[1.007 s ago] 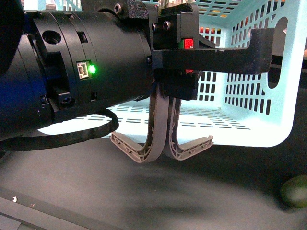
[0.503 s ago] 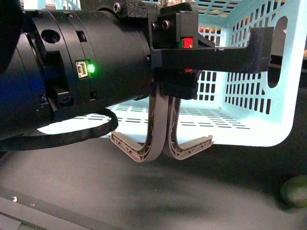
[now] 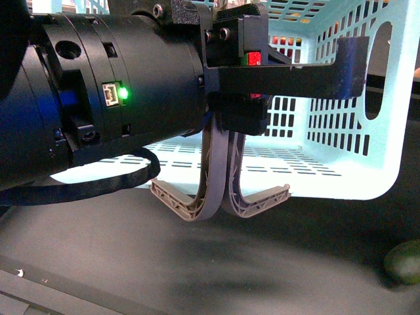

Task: Pick mango with right arm and hold basket with left

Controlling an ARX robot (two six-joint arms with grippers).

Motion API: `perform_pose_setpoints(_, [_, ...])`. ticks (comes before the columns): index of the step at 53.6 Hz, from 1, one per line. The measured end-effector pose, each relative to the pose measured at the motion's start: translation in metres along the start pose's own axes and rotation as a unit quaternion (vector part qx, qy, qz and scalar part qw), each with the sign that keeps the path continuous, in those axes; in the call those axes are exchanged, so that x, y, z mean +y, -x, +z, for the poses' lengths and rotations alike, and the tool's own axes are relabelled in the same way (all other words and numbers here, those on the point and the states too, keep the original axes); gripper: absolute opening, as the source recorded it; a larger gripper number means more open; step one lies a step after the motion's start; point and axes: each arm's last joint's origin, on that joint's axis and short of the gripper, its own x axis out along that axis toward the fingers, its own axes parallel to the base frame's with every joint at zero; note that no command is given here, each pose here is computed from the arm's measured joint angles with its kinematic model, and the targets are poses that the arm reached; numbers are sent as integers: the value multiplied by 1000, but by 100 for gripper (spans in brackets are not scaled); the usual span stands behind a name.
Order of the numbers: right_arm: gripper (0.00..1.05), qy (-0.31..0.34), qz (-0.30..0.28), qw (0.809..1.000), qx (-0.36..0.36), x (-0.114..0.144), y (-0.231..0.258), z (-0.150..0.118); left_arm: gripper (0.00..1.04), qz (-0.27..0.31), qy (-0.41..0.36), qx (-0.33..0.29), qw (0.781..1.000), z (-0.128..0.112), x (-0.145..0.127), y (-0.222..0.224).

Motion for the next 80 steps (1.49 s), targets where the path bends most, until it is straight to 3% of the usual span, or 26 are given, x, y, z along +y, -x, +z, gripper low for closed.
perform_pose_setpoints(13, [97, -3, -17, 997, 77, -11, -50, -29, 7, -1, 0, 0, 1000, 0, 0, 0])
perform_pose_setpoints(38, [97, -26, -49, 980, 191, -17, -96, -98, 7, 0, 0, 0, 1000, 0, 0, 0])
perform_pose_setpoints(80, [97, -40, -81, 964, 249, -14, -140, -147, 7, 0, 0, 0, 1000, 0, 0, 0])
